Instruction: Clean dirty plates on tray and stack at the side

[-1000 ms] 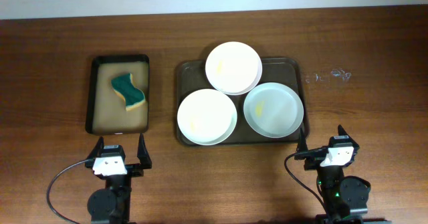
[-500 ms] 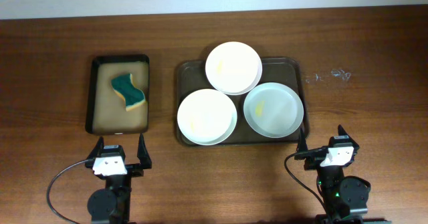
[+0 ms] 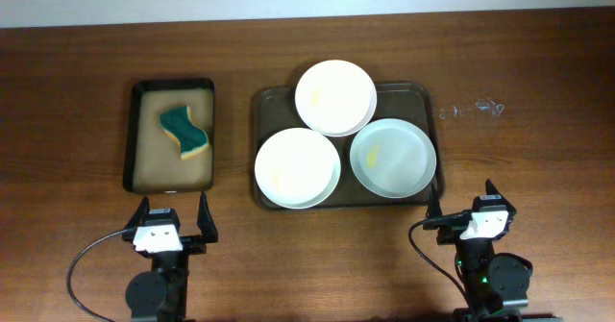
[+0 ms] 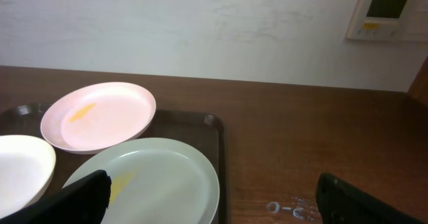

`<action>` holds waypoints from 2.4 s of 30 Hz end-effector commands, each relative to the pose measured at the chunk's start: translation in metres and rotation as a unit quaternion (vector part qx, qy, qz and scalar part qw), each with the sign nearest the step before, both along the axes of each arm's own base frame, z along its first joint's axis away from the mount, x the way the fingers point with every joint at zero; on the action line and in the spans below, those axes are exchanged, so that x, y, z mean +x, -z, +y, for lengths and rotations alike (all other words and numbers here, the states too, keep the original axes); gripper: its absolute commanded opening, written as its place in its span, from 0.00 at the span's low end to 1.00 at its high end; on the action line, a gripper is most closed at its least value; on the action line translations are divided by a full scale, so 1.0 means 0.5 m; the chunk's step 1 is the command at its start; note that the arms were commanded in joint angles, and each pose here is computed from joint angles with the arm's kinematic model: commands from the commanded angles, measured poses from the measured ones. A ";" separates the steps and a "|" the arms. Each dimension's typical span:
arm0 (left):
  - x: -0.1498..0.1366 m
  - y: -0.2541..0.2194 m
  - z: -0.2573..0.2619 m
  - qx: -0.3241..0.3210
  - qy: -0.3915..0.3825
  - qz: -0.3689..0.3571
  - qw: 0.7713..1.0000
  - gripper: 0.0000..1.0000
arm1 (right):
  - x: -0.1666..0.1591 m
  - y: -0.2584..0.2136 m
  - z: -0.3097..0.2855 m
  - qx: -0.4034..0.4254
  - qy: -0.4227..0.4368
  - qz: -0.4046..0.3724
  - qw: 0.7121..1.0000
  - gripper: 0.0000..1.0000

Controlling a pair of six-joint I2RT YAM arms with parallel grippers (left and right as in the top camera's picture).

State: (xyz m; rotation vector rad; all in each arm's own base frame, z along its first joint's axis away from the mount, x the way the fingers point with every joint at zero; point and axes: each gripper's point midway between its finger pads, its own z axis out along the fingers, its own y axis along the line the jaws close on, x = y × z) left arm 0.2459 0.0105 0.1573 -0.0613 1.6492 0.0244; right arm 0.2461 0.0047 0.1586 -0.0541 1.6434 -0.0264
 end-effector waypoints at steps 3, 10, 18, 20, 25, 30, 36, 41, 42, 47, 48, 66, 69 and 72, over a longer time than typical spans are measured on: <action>0.000 0.002 0.004 -0.002 -0.007 0.001 1.000 0.99 | 0.000 0.006 0.000 0.000 0.002 0.003 1.000 0.98; 0.000 0.002 0.004 -0.002 -0.007 0.001 1.000 0.99 | 0.000 0.006 0.000 0.000 0.002 0.003 1.000 0.98; 0.000 0.002 0.004 -0.002 -0.007 0.000 1.000 1.00 | 0.000 0.006 0.000 0.000 0.002 0.003 1.000 0.98; 0.000 0.003 0.004 -0.002 -0.007 0.001 1.000 0.99 | 0.000 0.006 0.000 0.000 0.002 0.003 1.000 0.98; 0.000 0.002 0.004 -0.002 -0.007 0.001 1.000 0.99 | 0.000 0.006 0.000 0.000 0.002 0.003 1.000 0.98; 0.000 0.002 0.004 -0.002 -0.007 0.001 1.000 0.99 | 0.000 0.006 0.000 0.000 0.002 0.003 1.000 0.98; 0.000 0.002 0.004 -0.002 -0.007 0.001 1.000 0.99 | 0.000 0.006 0.000 0.000 0.002 0.003 1.000 0.98; -0.061 -0.062 -0.216 -0.187 0.317 -0.011 0.930 0.99 | 0.000 0.006 0.000 0.000 0.002 0.003 1.000 0.98; -0.072 -0.079 -0.230 -0.191 0.342 -0.021 0.920 0.99 | 0.000 0.006 0.000 0.000 0.002 0.003 1.000 0.98; -0.140 -0.345 -0.203 -0.112 0.337 -0.264 0.897 0.99 | 0.000 0.006 0.000 0.000 0.002 0.003 1.000 0.99; -0.124 -0.369 -0.201 -0.063 0.316 -0.238 0.916 0.99 | 0.000 0.006 0.000 0.000 0.002 0.003 1.000 0.98; 0.379 -0.003 0.033 -0.113 -0.039 0.489 0.864 0.99 | 0.000 0.006 0.000 0.000 0.002 0.003 1.000 0.98; 0.383 0.100 0.066 -0.207 -0.115 0.526 0.817 0.99 | 0.000 0.006 0.000 0.000 0.002 0.003 1.000 0.99; 0.404 0.158 0.066 -0.205 -0.118 0.538 0.809 0.99 | 0.000 0.006 0.000 0.000 0.002 0.003 1.000 0.98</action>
